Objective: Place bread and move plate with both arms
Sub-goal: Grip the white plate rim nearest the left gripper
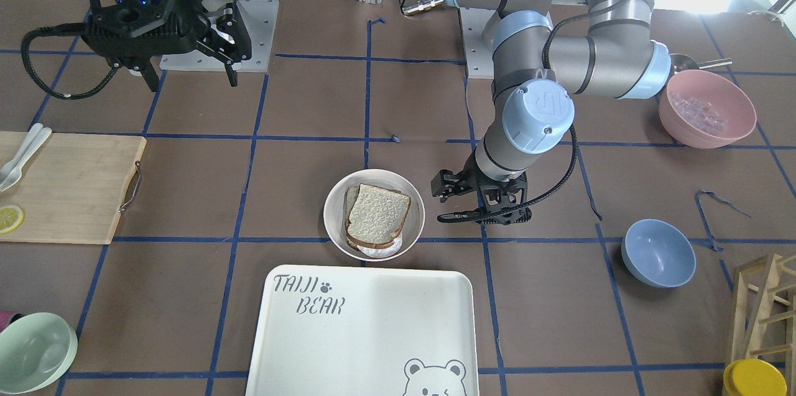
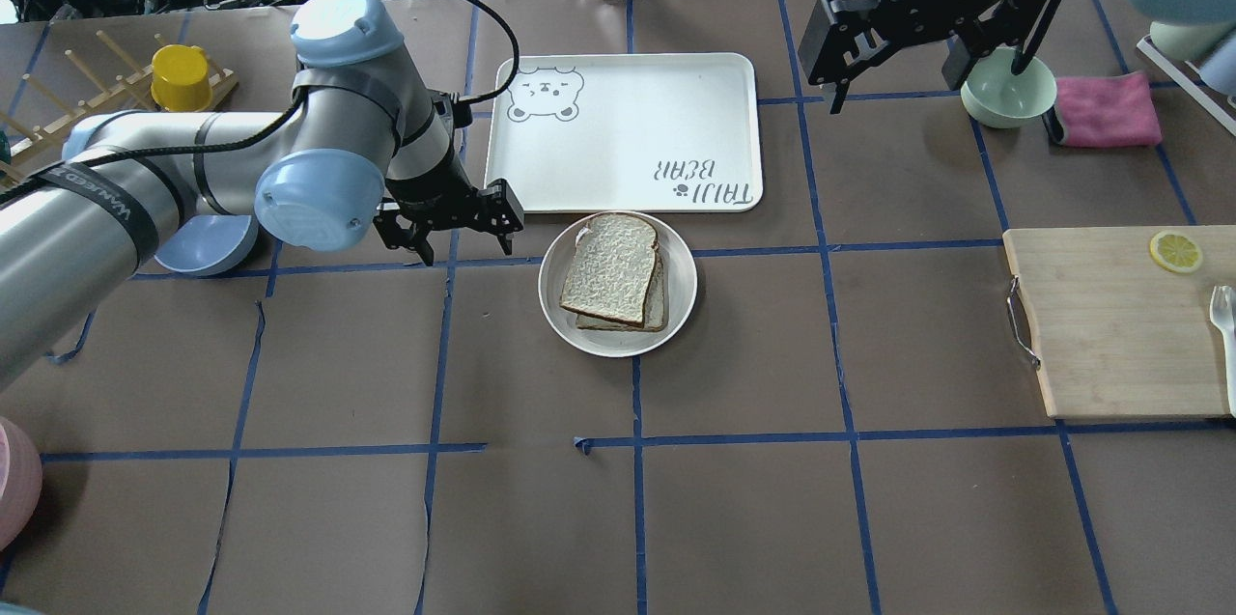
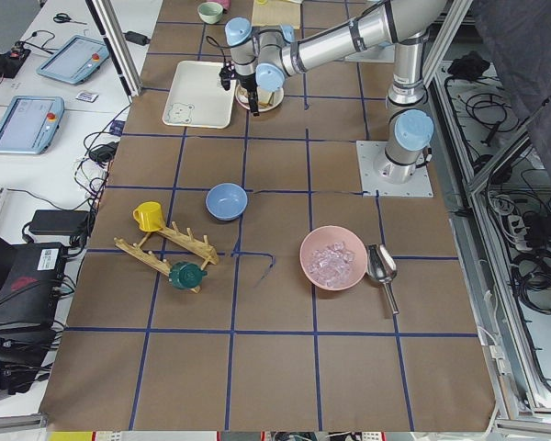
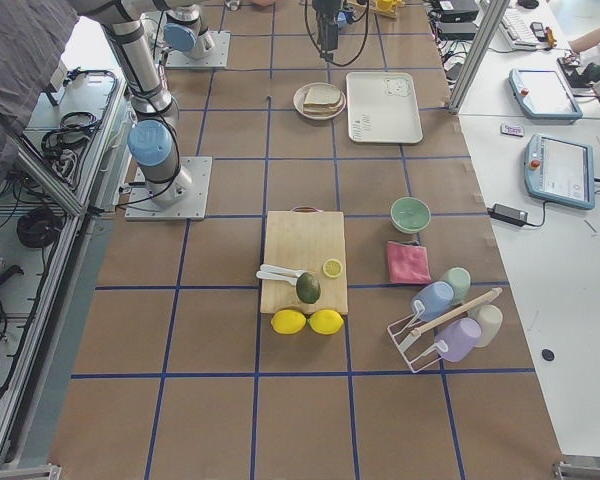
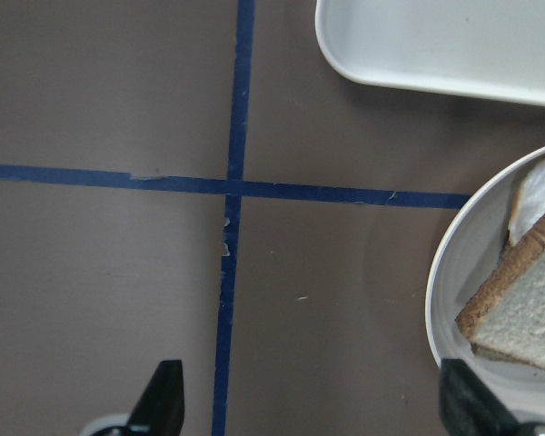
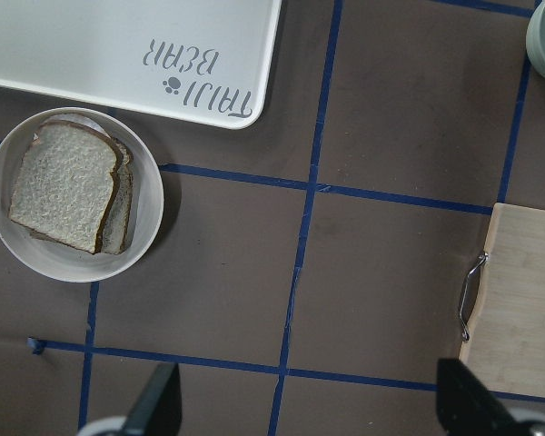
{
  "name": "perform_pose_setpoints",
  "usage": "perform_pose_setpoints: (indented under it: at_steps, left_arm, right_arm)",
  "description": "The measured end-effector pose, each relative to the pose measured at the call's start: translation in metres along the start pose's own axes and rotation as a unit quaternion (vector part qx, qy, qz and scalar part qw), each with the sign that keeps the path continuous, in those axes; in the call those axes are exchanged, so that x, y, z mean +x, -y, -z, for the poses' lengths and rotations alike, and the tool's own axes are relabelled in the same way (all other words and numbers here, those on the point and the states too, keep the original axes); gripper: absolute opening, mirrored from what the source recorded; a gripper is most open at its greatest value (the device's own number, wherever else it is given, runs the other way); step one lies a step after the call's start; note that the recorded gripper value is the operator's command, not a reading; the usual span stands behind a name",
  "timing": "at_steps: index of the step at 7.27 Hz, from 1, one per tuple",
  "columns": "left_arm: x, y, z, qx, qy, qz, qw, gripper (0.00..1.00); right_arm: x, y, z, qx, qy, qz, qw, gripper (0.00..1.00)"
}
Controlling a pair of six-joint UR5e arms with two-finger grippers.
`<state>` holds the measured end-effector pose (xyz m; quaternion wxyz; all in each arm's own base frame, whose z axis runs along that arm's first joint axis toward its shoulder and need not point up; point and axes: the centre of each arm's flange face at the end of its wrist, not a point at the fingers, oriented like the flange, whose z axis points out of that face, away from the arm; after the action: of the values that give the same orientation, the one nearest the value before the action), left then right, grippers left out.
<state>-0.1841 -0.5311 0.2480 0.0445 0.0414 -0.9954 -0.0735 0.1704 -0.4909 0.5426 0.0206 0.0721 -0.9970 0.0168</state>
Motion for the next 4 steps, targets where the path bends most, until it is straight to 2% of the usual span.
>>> perform_pose_setpoints:
  at_steps: [1,2,3,4]
  left_arm:
    - [0.007,-0.004,-0.024,-0.004,-0.014,-0.005,0.9999,0.98]
    - [0.018,-0.009,-0.043,-0.005,-0.025,-0.015,0.9996,0.85]
    - [0.026,-0.012,-0.057,-0.005,-0.030,-0.023,0.9993,0.79]
    - [0.029,-0.013,-0.066,-0.006,-0.032,-0.028,0.9991,0.78]
  right_arm:
    - [0.006,0.001,-0.001,-0.002,0.000,-0.006,1.0000,1.00]
    - [0.013,0.002,-0.002,-0.004,0.001,-0.013,0.9999,1.00]
    - [0.017,0.002,-0.003,-0.006,0.002,-0.017,0.9998,1.00]
    - [0.018,0.002,-0.003,-0.008,0.002,-0.019,0.9998,1.00]
